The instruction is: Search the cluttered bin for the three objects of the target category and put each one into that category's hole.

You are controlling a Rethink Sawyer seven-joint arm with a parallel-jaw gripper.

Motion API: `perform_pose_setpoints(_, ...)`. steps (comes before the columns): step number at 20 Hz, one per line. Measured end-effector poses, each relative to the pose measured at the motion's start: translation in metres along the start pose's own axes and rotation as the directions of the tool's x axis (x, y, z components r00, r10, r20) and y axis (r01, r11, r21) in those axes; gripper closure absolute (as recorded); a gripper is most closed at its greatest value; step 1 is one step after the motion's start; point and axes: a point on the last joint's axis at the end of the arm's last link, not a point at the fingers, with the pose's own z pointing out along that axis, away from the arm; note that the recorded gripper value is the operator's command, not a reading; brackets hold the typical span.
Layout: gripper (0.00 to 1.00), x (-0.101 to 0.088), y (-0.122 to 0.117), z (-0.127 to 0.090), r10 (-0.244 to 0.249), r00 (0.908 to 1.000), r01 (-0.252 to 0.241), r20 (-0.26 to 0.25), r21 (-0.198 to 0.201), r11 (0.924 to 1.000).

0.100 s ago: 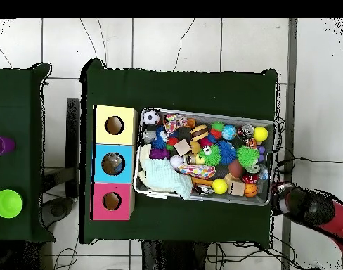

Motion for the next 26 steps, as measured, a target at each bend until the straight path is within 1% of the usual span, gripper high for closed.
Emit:
perform_pose_setpoints(1, 0.0, 0.0, 0.0, -0.003, 0.0, 1.0, 0.0, -0.002, 0.001, 1.0)
perform_pose_setpoints(2, 0.0, 0.004, 0.001, -0.012, -0.002, 0.9999, 0.002, -0.014, 0.006, 1.0)
perform_pose_setpoints(7, 0.0, 0.01, 0.004, -0.029, -0.006, 0.9994, 0.007, -0.035, 0.015, 0.9999)
perform_pose_setpoints(10, 0.0, 0.009, 0.008, -0.048, -0.004, 0.9987, 0.006, -0.051, 0.022, 0.9997)
perform_pose_setpoints(14, 0.0, 0.008, 0.012, -0.056, -0.006, 0.9983, 0.007, -0.059, 0.023, 0.9997)
perform_pose_setpoints(18, 0.0, 0.008, 0.017, -0.054, -0.011, 0.9981, 0.012, -0.061, 0.016, 0.9998)
perform_pose_setpoints(21, 0.0, 0.009, 0.019, -0.046, -0.015, 0.9973, 0.016, -0.071, 0.017, 0.9997)
perform_pose_setpoints(25, 0.0, 0.017, 0.02, -0.031, -0.02, 0.9949, 0.023, -0.099, 0.023, 0.9995)
perform_pose_setpoints(26, 0.0, 0.022, 0.021, -0.023, -0.025, 0.9932, 0.029, -0.113, 0.027, 0.9992)
